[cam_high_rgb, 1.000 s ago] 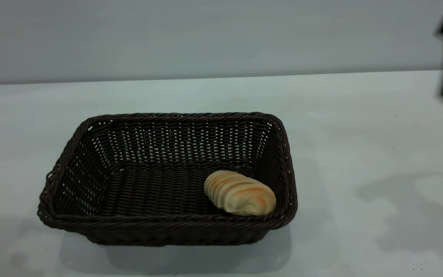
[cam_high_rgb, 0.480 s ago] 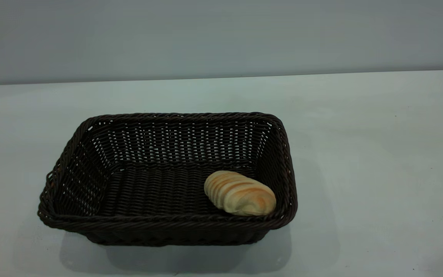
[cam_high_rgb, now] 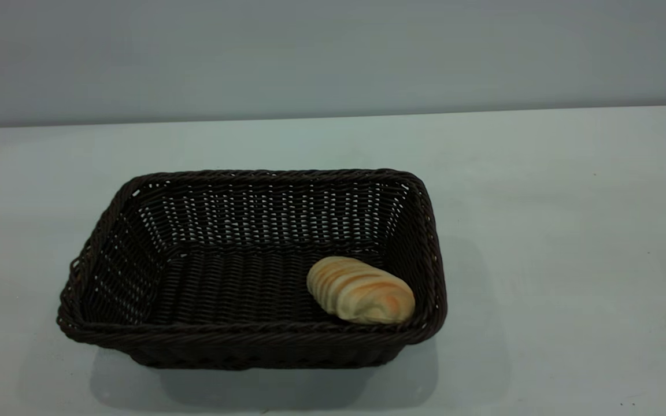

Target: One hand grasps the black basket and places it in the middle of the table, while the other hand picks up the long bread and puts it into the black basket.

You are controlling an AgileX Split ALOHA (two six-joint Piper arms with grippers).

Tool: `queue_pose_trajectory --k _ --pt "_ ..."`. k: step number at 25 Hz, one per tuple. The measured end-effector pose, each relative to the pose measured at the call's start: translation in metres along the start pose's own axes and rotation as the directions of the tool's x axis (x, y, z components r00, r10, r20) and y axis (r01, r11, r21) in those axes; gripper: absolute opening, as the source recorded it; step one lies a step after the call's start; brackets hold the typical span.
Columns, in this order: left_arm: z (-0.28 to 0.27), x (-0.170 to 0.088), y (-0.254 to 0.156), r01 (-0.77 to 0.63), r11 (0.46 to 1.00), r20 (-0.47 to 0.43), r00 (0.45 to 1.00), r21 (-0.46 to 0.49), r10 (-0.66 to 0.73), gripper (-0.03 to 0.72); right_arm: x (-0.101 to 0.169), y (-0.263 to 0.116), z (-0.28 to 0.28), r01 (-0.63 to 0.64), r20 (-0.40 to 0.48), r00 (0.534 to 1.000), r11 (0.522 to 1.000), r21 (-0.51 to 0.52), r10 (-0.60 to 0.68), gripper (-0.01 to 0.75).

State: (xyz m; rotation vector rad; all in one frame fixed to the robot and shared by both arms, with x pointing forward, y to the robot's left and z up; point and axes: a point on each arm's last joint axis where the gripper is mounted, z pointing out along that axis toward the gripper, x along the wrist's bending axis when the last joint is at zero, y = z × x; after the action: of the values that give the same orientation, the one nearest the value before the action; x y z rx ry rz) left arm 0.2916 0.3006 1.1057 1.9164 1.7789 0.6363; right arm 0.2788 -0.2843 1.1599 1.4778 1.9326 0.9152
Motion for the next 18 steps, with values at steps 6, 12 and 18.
queue_pose_trajectory --k 6,12,18 --pt "-0.004 0.0 -0.034 0.013 0.996 0.028 1.0 -0.093 -0.011 0.488 0.005 -0.051 0.006 -0.01 -0.002 1.0 1.0 -0.008 0.01 0.379" --pt "-0.001 0.0 -0.057 0.018 0.99 0.033 0.999 -0.143 -0.013 0.488 0.004 -0.089 0.03 -0.006 0.026 1.0 1.0 -0.015 0.007 0.379" --pt "0.014 0.0 -0.065 0.014 0.995 0.03 0.999 -0.095 -0.011 0.488 0.002 -0.109 0.049 -0.003 0.044 0.999 1.0 0.007 0.003 0.379"
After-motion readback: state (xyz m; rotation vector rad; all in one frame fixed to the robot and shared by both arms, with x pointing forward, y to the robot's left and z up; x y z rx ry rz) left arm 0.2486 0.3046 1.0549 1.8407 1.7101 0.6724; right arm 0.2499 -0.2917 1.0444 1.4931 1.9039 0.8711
